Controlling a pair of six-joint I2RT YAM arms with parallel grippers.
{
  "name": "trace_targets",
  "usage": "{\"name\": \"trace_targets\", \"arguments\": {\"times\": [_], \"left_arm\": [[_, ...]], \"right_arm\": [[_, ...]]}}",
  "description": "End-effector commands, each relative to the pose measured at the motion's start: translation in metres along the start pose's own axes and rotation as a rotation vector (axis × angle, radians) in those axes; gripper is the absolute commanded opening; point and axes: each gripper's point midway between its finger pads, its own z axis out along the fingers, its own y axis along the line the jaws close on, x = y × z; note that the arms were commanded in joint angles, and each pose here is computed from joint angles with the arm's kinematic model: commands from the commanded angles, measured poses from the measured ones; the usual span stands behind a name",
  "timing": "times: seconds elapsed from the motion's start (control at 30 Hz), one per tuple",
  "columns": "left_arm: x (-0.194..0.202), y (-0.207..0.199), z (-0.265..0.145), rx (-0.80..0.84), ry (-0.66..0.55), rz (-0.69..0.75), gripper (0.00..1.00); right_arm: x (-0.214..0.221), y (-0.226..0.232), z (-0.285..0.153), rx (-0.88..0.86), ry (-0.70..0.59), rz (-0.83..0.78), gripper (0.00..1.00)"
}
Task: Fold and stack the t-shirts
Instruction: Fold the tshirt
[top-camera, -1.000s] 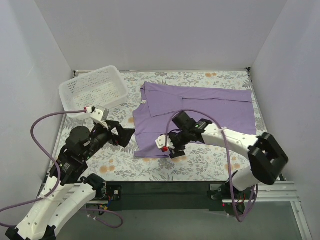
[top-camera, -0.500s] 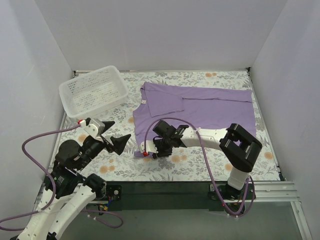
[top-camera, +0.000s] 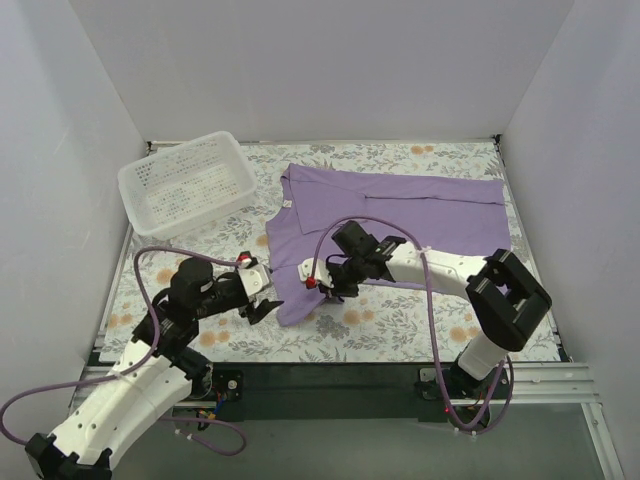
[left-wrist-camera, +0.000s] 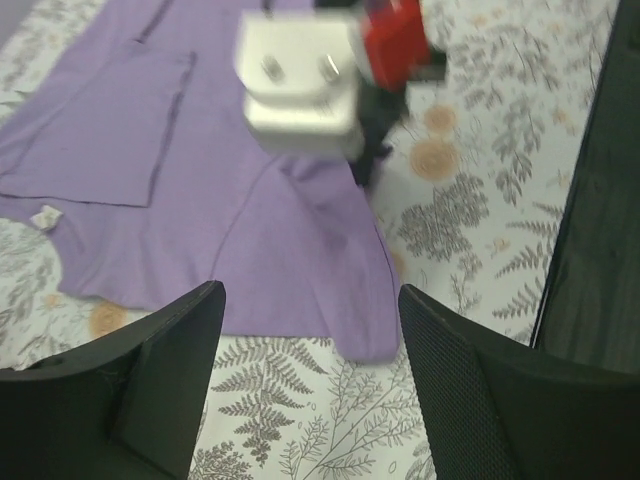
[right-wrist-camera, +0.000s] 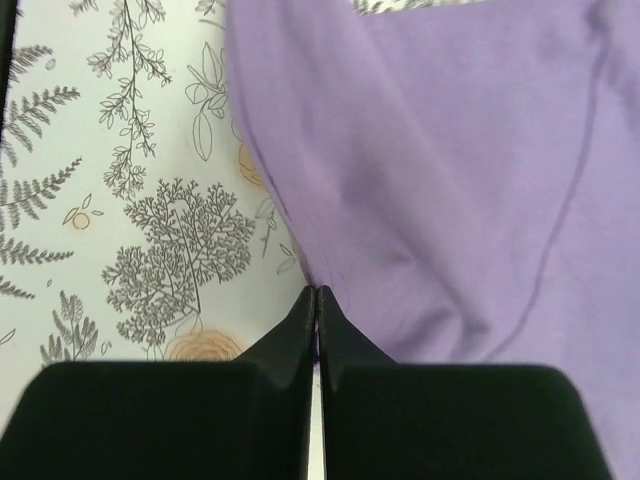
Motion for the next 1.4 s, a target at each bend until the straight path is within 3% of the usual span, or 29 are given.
{"name": "trace_targets", "arguments": {"times": [0.0, 0.33, 0.7, 1.1, 1.37], "left_arm": [[0.009, -0.02, 0.01, 0.167, -0.023, 0.164, 0.67], [0.042, -0.039, 0.03, 0.276, 0.033, 0.145, 0.56], [0.08, -0.039, 0.038, 0.207, 0.118, 0.214, 0.57], [0.091, -0.03, 0.051, 0.146, 0.187, 0.241, 0.57], [0.097, -0.031, 0.058, 0.157, 0.224, 0.232, 0.47]], "right_arm": [[-0.024, 0.015, -0.02, -0.079, -0.175, 0.034, 0.01], [-0.025, -0.002, -0.031, -0.108, -0.267, 0.173, 0.01], [-0.025, -0.036, -0.044, -0.104, -0.338, 0.363, 0.01], [-0.024, -0.051, -0.046, -0.1, -0.359, 0.432, 0.01], [-0.025, -0.051, -0.048, -0.102, -0.368, 0.437, 0.01]]}}
